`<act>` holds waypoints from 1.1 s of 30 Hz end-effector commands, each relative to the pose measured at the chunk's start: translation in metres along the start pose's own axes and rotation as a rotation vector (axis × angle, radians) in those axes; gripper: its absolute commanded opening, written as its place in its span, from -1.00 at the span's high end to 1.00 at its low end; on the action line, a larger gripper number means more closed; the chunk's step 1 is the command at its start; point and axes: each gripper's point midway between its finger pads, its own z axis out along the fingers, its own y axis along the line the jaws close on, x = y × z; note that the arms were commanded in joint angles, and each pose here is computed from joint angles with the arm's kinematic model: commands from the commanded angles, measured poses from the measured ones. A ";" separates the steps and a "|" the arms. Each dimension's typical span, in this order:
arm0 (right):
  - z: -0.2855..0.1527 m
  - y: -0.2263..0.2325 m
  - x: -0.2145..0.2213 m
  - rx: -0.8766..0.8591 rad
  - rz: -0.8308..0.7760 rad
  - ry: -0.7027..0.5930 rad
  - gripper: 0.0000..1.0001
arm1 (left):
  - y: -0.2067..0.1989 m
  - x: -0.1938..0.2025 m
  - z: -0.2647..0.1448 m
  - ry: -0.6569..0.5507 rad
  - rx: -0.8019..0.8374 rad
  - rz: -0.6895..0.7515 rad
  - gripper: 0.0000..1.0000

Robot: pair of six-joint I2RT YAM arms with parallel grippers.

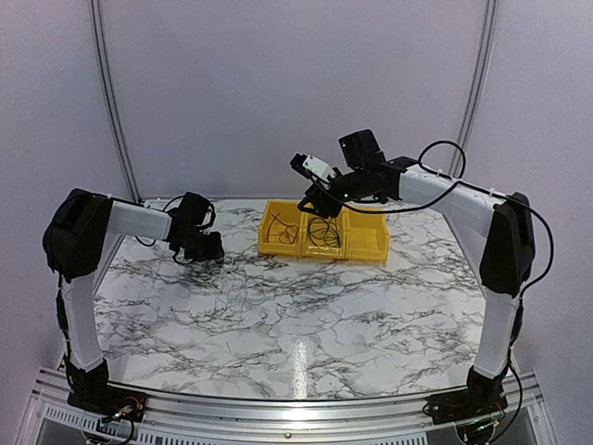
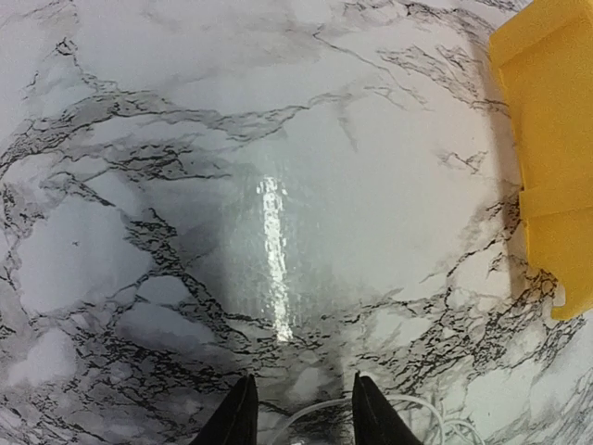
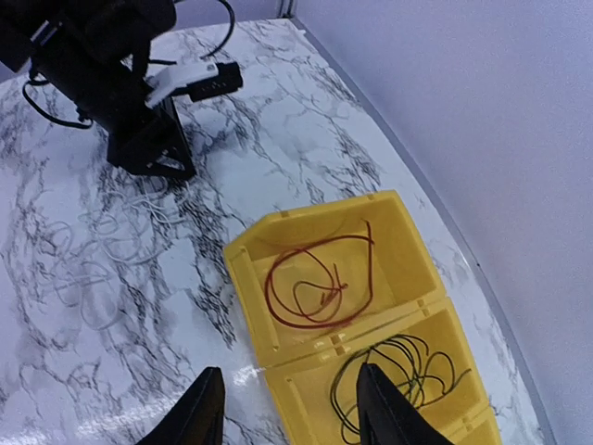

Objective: Untangle the cables

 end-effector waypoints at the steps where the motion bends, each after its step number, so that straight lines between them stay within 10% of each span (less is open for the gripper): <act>1: 0.023 0.049 -0.030 -0.164 0.035 -0.067 0.05 | -0.008 0.002 -0.001 0.050 0.042 0.048 0.25; 17: 0.147 0.132 -0.030 -0.218 0.172 -0.014 0.49 | 0.018 0.023 -0.085 -0.025 -0.025 -0.131 0.14; 33: 0.138 0.138 0.059 -0.319 -0.112 0.164 0.16 | -0.036 0.034 -0.156 -0.182 0.250 0.153 0.12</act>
